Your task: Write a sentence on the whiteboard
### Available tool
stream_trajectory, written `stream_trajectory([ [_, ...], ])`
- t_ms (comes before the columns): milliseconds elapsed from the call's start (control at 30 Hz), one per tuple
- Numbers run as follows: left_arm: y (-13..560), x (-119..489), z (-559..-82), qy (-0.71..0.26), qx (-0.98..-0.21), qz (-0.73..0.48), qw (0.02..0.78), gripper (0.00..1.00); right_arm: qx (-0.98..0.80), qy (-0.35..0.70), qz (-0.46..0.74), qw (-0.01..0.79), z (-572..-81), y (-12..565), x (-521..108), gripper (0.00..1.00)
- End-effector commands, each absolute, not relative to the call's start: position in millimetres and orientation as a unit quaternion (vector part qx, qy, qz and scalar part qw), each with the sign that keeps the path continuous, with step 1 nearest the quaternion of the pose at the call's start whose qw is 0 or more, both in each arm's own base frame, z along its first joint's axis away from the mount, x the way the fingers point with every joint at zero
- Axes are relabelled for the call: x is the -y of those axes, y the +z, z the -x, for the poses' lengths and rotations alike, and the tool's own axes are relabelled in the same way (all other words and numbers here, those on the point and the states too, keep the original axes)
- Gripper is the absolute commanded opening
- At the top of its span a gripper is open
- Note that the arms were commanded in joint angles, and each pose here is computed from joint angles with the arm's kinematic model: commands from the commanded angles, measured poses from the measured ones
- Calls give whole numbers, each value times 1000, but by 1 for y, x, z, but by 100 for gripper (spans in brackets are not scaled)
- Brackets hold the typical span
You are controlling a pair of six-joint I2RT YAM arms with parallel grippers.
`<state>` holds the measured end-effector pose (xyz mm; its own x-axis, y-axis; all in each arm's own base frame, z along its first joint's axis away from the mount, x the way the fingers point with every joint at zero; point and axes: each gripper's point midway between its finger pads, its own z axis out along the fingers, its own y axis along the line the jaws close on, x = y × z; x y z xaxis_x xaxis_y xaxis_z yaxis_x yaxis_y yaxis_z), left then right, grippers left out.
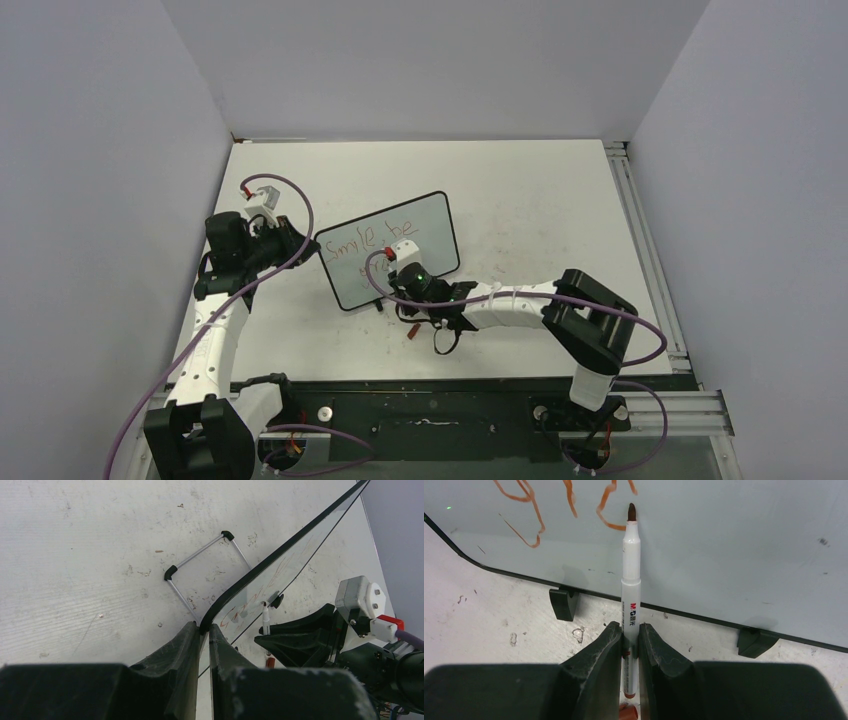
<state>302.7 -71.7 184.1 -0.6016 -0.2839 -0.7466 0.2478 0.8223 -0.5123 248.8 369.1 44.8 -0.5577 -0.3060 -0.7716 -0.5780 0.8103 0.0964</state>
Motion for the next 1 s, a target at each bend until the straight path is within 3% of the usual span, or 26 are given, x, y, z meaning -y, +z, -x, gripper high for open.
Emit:
stream_trajectory([
  [0,187,80,-300,-308,-844,-2,438,9,-852,177,235,434,-273,71,-380,5],
  [967,188,80,-299,-310,-843,-4,440,9,-870,192,238,386,-250,38,-377,5],
])
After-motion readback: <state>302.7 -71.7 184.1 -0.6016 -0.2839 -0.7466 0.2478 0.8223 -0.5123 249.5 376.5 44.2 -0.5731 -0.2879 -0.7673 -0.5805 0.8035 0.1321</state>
